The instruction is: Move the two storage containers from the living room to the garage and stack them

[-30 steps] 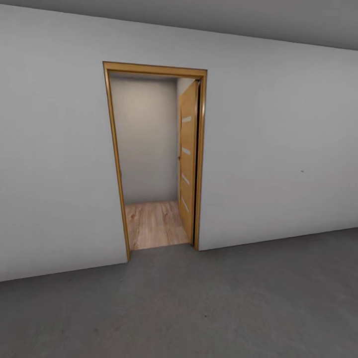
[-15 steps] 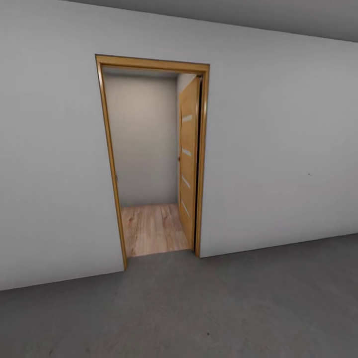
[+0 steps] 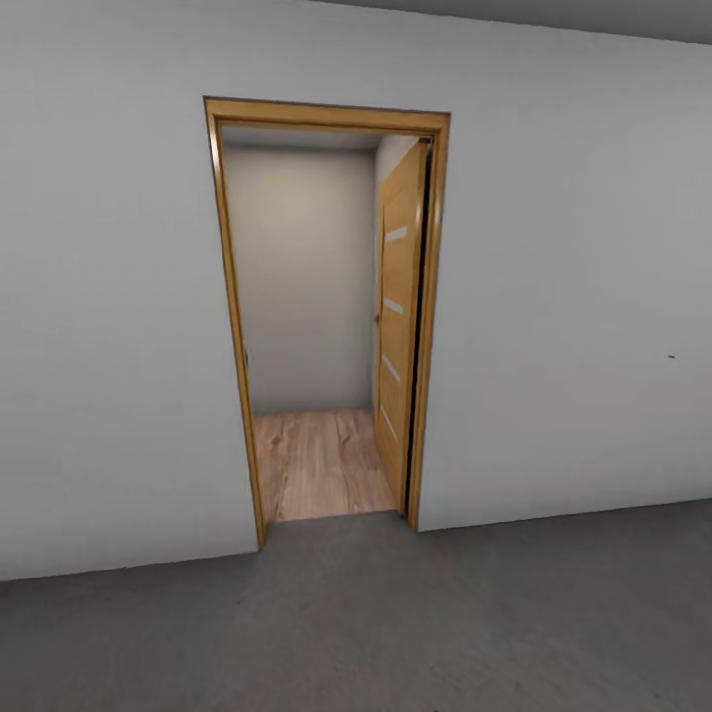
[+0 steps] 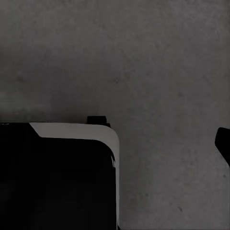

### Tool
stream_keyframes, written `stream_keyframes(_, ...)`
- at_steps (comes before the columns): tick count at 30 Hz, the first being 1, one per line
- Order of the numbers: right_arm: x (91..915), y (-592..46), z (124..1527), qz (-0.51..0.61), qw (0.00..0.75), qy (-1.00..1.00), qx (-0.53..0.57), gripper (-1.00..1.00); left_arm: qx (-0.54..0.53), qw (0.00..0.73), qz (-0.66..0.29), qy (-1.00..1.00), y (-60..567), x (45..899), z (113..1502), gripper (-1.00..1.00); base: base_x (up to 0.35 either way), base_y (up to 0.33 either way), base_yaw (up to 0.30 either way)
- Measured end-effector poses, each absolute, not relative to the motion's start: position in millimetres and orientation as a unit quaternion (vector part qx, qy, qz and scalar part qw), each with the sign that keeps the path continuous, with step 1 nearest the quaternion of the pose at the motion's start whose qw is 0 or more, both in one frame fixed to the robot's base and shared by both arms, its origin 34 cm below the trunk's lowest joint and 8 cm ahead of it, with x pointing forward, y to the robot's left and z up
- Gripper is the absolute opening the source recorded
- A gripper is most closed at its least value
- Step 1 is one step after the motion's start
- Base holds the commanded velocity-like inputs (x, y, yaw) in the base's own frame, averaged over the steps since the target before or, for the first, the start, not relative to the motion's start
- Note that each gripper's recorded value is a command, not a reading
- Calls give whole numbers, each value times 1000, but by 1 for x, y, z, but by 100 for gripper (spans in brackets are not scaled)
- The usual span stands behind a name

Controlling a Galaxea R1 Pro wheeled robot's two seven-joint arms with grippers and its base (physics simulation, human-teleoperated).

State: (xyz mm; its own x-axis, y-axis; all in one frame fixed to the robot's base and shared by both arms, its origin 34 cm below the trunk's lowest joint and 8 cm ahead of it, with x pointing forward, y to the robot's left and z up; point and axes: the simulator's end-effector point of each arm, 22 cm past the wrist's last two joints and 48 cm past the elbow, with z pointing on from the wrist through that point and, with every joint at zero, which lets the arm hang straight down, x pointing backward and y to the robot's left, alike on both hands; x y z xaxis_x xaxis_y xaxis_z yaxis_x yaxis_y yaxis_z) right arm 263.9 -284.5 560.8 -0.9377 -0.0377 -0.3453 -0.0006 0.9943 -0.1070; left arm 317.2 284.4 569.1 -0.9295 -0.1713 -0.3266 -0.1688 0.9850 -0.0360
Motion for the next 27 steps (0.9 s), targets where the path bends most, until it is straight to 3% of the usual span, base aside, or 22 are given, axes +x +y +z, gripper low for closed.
stream_keyframes(8, 264, -285, 561, -53, 176, 983, -10, 100, -86, 166, -4, 982, 284, 317, 569, 100, 323, 0, 198)
stream_keyframes(27, 262, -285, 560, -52, 172, 984, -15, 100, -83, 165, -4, 983, 284, 316, 569, 100, 323, -63, 7)
